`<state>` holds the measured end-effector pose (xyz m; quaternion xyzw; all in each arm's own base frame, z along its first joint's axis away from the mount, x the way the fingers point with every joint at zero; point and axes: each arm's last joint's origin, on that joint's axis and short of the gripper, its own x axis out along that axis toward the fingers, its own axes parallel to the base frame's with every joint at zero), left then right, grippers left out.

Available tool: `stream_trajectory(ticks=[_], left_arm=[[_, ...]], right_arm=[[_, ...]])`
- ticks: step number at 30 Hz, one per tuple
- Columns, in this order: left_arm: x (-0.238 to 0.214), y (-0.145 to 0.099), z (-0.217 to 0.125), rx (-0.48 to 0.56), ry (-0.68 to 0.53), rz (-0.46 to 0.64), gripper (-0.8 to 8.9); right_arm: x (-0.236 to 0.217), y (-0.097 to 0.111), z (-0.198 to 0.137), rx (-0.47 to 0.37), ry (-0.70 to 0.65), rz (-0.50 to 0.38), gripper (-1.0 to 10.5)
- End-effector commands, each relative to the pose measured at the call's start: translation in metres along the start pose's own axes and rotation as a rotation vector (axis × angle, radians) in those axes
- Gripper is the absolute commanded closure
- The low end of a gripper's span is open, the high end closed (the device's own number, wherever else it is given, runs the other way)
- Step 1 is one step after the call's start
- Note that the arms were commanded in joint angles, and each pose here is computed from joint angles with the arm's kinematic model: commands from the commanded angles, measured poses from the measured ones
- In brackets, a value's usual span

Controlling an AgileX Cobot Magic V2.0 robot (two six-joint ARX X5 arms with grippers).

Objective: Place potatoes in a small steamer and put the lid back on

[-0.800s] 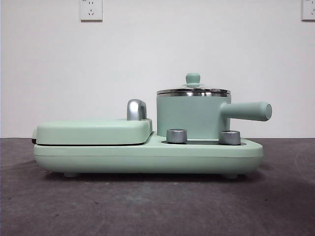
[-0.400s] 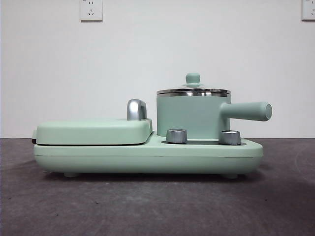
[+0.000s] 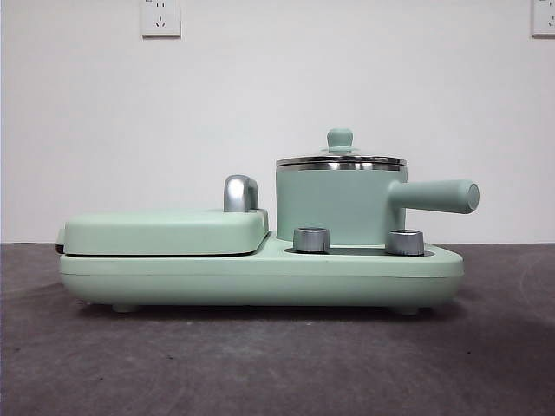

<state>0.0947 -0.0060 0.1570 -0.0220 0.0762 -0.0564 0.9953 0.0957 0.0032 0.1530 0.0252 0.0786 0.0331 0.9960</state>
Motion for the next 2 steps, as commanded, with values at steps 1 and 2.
stream_trajectory(ticks=[1, 2], left_arm=[[0.0017, 0.0006, -0.0068, -0.003, 0.025, 0.005, 8.08], [0.0017, 0.0006, -0.0068, -0.003, 0.025, 0.005, 8.08]], right_arm=[[0.0004, -0.0001, -0.0006, -0.011, -0.008, -0.001, 9.3], [0.0004, -0.0001, -0.0006, -0.011, -0.008, -0.001, 9.3]])
